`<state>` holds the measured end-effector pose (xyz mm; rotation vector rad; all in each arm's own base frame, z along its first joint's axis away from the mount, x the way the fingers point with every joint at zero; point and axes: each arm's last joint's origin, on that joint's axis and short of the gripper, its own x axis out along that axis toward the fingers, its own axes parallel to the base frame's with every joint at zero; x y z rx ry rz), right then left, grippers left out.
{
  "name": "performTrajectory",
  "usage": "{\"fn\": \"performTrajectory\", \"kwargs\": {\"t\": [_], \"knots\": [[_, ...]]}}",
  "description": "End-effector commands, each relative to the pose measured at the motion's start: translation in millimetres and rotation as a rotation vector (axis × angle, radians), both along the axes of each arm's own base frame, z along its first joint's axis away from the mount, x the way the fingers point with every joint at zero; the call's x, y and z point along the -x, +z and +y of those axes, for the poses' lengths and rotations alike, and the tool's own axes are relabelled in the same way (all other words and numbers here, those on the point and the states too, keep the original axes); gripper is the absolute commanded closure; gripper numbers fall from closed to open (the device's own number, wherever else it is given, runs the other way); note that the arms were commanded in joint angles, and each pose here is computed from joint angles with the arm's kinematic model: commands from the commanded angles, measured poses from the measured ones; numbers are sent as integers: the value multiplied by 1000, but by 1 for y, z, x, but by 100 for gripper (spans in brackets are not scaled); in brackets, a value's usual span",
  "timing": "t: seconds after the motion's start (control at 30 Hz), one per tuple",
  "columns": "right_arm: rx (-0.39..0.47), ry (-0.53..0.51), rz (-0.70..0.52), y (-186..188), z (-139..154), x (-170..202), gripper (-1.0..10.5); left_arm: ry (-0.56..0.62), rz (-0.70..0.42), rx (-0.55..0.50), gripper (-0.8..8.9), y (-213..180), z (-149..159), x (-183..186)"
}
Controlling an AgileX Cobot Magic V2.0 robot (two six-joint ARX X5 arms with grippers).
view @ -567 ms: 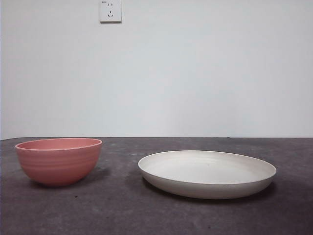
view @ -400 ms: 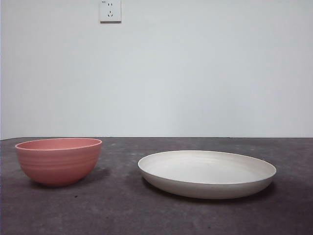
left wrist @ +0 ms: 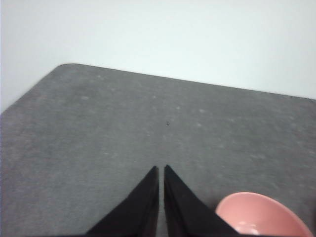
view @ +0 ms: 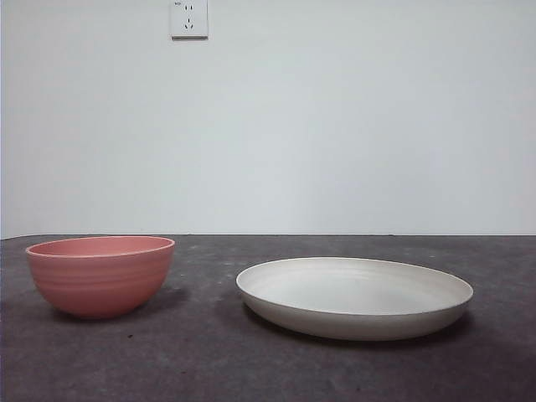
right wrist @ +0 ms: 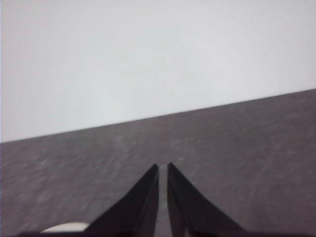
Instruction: Place the red bowl on the white plate
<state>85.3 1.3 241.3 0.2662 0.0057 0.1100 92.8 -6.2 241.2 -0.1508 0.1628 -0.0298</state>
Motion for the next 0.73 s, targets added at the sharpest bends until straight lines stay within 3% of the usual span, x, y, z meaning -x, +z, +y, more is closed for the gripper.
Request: {"fn": "performTrajectory", "kwargs": {"t": [0.03, 0.33, 0.57, 0.73], "knots": [[-16, 39, 38, 18, 1, 0, 921, -38, 11, 14, 795, 29, -2, -3], [-36, 164, 285, 61, 4, -11, 921, -278, 174, 63, 795, 93, -10, -25], [-1, 249, 494, 81, 6, -26, 921, -515, 299, 134, 795, 117, -21, -46], [-23, 284, 499, 94, 7, -34, 921, -553, 325, 138, 794, 121, -27, -53]]}}
